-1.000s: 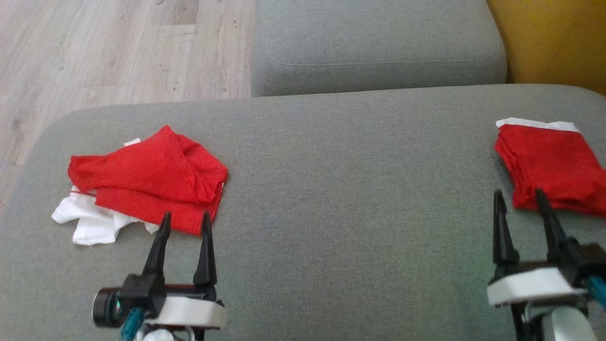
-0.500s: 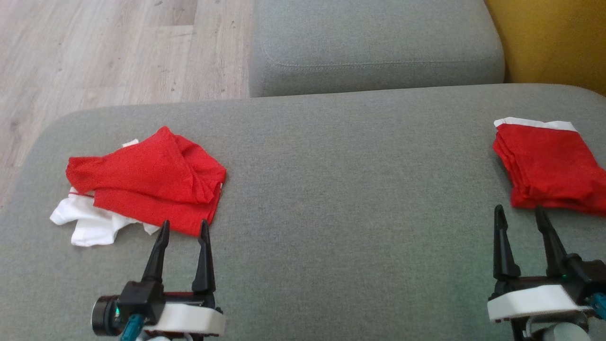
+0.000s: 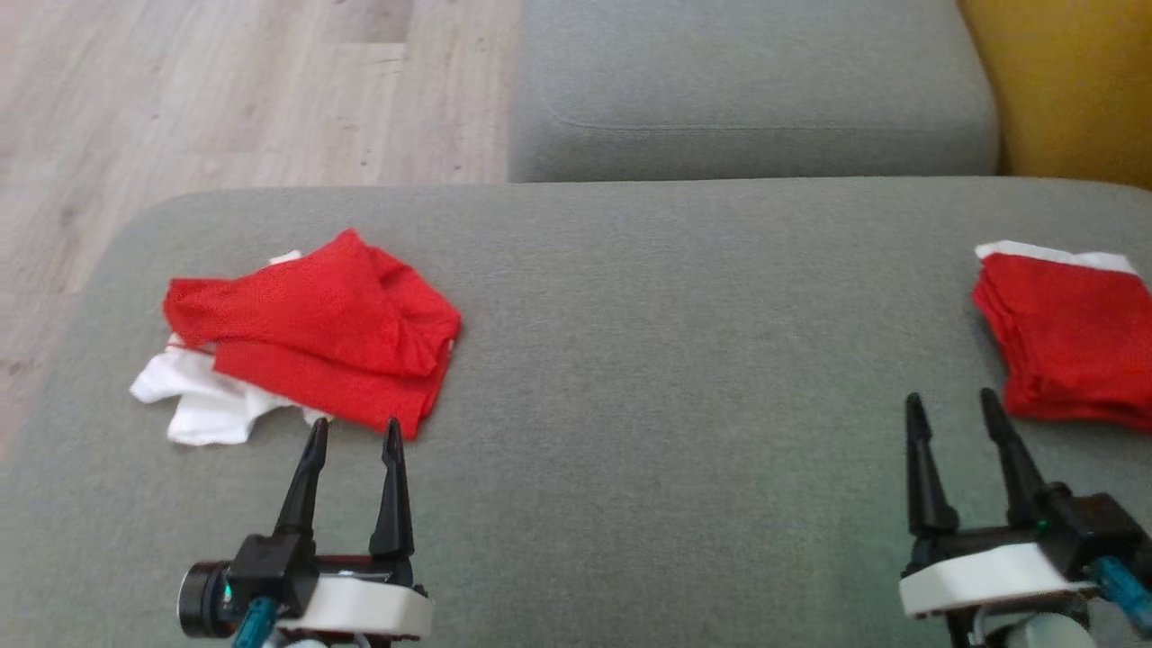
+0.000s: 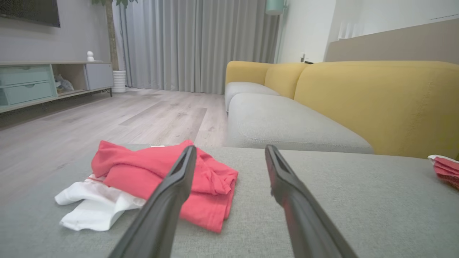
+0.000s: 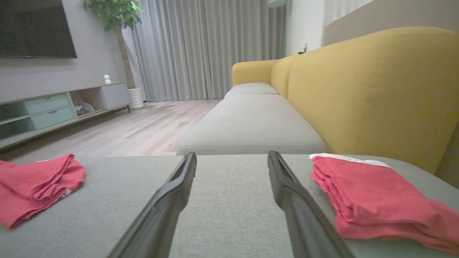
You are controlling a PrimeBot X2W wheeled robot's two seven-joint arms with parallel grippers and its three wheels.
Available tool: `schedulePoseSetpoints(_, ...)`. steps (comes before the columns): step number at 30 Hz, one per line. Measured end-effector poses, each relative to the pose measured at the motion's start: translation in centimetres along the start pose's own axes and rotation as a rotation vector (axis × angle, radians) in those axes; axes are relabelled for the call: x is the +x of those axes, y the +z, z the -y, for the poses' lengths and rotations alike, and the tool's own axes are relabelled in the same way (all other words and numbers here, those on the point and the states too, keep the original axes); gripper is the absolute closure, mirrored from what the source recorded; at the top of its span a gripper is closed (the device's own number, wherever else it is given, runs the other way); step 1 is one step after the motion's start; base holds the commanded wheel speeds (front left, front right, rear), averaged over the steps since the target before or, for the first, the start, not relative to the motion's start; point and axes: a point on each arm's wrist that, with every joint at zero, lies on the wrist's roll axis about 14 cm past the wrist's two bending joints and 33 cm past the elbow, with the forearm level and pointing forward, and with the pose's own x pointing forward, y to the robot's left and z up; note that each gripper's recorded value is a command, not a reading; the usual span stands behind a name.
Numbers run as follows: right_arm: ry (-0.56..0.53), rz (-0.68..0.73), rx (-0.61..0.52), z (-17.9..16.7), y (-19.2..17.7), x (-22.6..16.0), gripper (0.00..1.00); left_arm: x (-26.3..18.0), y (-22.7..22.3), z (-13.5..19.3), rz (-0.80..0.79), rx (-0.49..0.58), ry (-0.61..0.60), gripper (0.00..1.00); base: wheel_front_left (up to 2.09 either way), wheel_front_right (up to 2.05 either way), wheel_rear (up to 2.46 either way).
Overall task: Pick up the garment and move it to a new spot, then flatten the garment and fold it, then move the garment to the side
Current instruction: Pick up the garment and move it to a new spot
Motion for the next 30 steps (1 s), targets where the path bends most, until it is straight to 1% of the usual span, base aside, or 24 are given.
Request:
schedulePoseSetpoints(9,0.157,-0.011,0.045,-5.2,-0.4,1.4,0.0,-1.7,0.1,-3.0,0.004,0.011,0.091,0.0,0.0,0.0,0.0)
schedulePoseSetpoints(17,0.281,-0.026,0.066,-9.4,-0.7,1.7,0.0,-3.8,0.9,-5.6,0.032,0.008,0.184,0.0,0.0,0.0,0.0)
schedulePoseSetpoints(22,0.327,-0.049,0.069,-10.8,-1.3,1.1,0.0,-5.1,0.7,-6.5,0.032,0.004,0.221,0.0,0.0,0.0,0.0)
schedulePoseSetpoints(26,0.341,-0.049,0.076,-11.3,-1.2,1.2,0.0,-5.5,0.7,-6.8,0.033,0.003,0.234,0.0,0.0,0.0,0.0)
schedulePoseSetpoints(30,0.339,-0.059,0.08,-11.3,-1.6,1.2,0.0,-5.3,0.5,-6.7,0.022,0.014,0.219,0.0,0.0,0.0,0.0)
